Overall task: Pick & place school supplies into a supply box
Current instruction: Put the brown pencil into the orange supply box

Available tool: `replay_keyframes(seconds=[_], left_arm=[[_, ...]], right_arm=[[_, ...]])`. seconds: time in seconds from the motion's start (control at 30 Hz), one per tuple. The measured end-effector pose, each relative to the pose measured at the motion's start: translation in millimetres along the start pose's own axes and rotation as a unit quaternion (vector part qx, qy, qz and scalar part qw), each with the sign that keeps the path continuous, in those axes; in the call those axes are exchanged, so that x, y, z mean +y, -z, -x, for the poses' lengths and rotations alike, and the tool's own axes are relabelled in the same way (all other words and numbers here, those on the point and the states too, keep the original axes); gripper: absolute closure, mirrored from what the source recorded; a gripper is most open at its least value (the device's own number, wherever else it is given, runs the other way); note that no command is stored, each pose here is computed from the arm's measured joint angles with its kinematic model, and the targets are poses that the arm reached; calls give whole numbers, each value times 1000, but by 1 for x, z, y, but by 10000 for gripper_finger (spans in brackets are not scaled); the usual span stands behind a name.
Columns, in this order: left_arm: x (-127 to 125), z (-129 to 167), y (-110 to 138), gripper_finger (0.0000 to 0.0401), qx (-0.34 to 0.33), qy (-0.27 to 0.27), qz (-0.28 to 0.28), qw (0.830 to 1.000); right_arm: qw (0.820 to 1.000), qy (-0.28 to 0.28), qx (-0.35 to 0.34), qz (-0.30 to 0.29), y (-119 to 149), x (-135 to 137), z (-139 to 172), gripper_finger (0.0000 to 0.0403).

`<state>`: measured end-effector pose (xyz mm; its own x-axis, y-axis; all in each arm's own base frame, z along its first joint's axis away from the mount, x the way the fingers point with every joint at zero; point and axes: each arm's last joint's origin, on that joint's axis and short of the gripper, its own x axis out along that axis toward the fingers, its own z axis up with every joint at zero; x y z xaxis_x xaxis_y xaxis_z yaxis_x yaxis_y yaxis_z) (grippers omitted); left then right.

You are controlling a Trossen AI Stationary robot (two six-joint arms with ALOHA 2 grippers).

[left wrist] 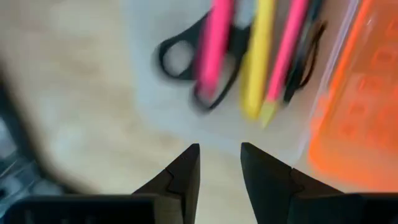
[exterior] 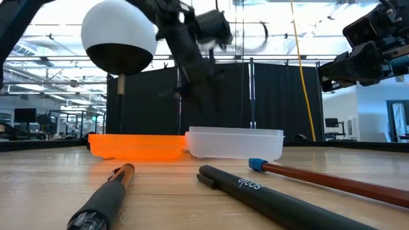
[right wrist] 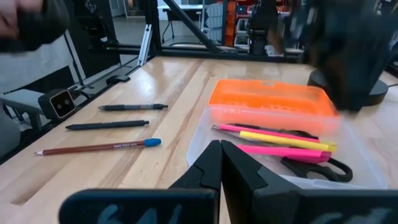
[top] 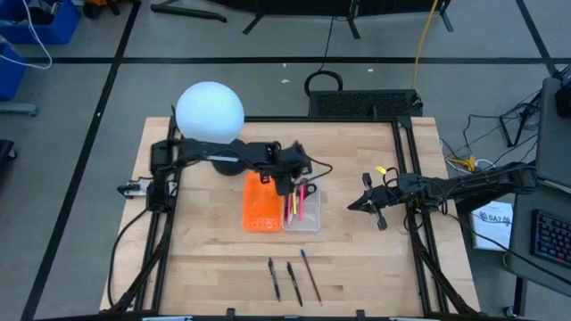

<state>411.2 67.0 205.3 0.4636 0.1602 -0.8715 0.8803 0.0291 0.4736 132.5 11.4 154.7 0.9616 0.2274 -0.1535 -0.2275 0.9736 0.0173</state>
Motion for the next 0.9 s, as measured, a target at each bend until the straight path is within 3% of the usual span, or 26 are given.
replay_keyframes(seconds=[0.1, 0.23, 0.4, 0.5, 0.6, 0.67, 0.9], left_arm=[[4, 43, -2, 277, 4, -26, 21, 999], [-1, 120, -9, 299, -61, -70, 116, 989], [-36, 205, -15, 382, -164, -67, 278, 944], [-72, 232, -18, 392, -231, -64, 325, 915], [-103, 241, -22, 397, -284, -113, 347, 887], [-122, 240, -23, 397, -324, -146, 390, 850], [-163, 213, -27, 398, -443, -244, 536, 676]], right_arm=[[1000, -1, 2, 0, 0, 0, 0, 403], [1000, -1, 2, 0, 1, 0, -1, 403], [1000, -1, 7, 0, 2, 0, -2, 403], [1000, -1, 1, 9, 0, 0, -2, 403], [1000, 0, -14, 16, -3, 0, -2, 403], [1000, 0, -21, 17, -4, 0, -2, 403], [1000, 0, -24, 4, -5, 0, -2, 403]])
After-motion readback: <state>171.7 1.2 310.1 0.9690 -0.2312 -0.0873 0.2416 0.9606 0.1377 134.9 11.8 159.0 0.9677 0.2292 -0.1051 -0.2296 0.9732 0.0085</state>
